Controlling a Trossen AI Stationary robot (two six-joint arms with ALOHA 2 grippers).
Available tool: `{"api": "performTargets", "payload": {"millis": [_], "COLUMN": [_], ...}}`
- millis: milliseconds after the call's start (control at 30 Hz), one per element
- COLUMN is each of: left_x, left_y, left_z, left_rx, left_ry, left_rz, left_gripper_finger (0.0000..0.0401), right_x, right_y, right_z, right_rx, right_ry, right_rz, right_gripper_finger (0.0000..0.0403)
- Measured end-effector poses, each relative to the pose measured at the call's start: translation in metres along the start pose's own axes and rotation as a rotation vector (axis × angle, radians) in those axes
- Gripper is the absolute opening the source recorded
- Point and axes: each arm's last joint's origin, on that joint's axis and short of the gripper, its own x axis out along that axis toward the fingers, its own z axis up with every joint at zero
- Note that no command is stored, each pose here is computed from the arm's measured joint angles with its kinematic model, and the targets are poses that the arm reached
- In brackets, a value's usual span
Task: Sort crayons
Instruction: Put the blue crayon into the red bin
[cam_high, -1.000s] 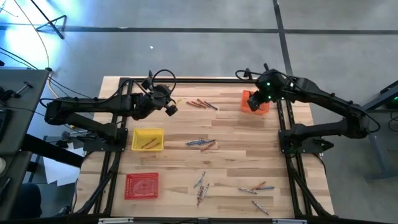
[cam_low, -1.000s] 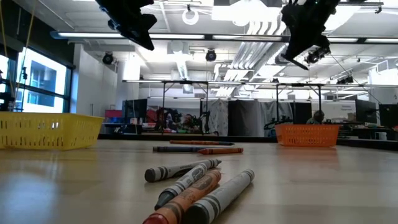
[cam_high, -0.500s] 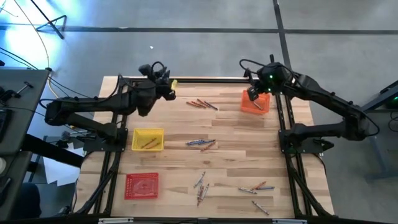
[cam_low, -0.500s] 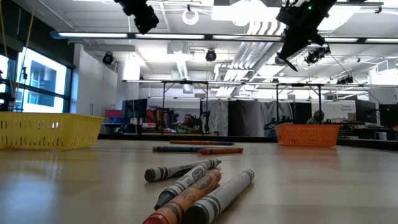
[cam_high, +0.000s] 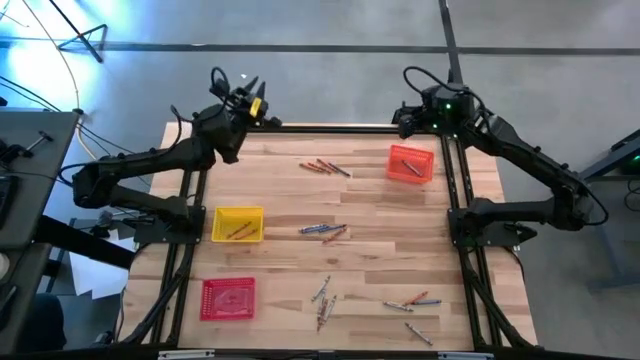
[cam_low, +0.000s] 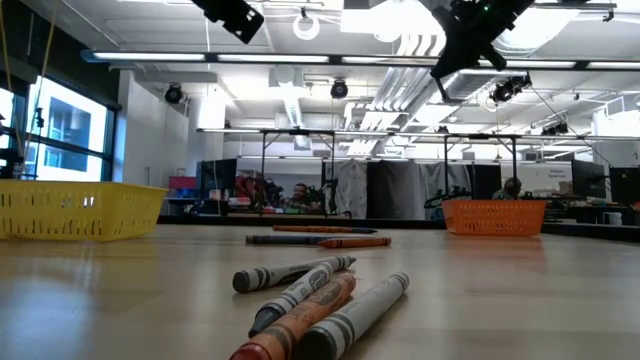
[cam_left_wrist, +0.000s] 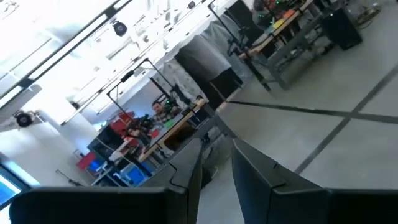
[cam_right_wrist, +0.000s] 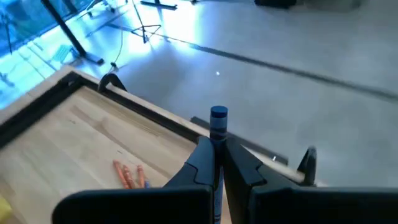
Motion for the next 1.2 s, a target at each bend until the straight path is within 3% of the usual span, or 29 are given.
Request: {"api": "performTargets", "payload": {"millis": [167, 533, 667, 800, 900, 1033, 1200], "left_x": [0.011, 0.020, 0.018, 0.008, -0.005, -0.026, -0.057], "left_y": [0.006, 0.010, 0.003, -0.014, -0.027, -0.039, -0.048], "left_z": [-0.007, -0.010, -0.008, -0.008, -0.006, 0.005, 0.025], "left_rx": [-0.077, -0.301, -0.373, -0.423, -0.468, -0.579, -0.580], "left_ry": [-0.018, -0.100, -0.213, -0.285, -0.254, -0.248, -0.366], "left_rz": [-0.006, -0.102, -0.320, -0.710, -0.919, -1.023, -1.127], "left_gripper_finger": [0.0074, 0.0074, 0.0074, 0.0074, 0.0074, 0.0074, 0.0074], "right_x": [0.000, 0.000, -0.001, -0.005, -0.009, -0.020, -0.032], "right_y": [0.001, 0.003, 0.008, 0.025, 0.042, 0.065, 0.088], "right_z": [-0.001, -0.001, -0.003, -0.002, 0.002, 0.009, 0.002], "right_rx": [0.064, -0.003, -0.083, -0.256, -0.326, -0.294, -0.302], "right_ry": [0.014, 0.029, 0.050, -0.006, -0.102, -0.246, -0.282], "right_rz": [0.015, 0.072, 0.179, 0.308, 0.388, 0.508, 0.559], "right_gripper_finger": [0.0000, 0.0000, 0.0000, 0.0000, 0.0000, 0.0000, 0.0000]}}
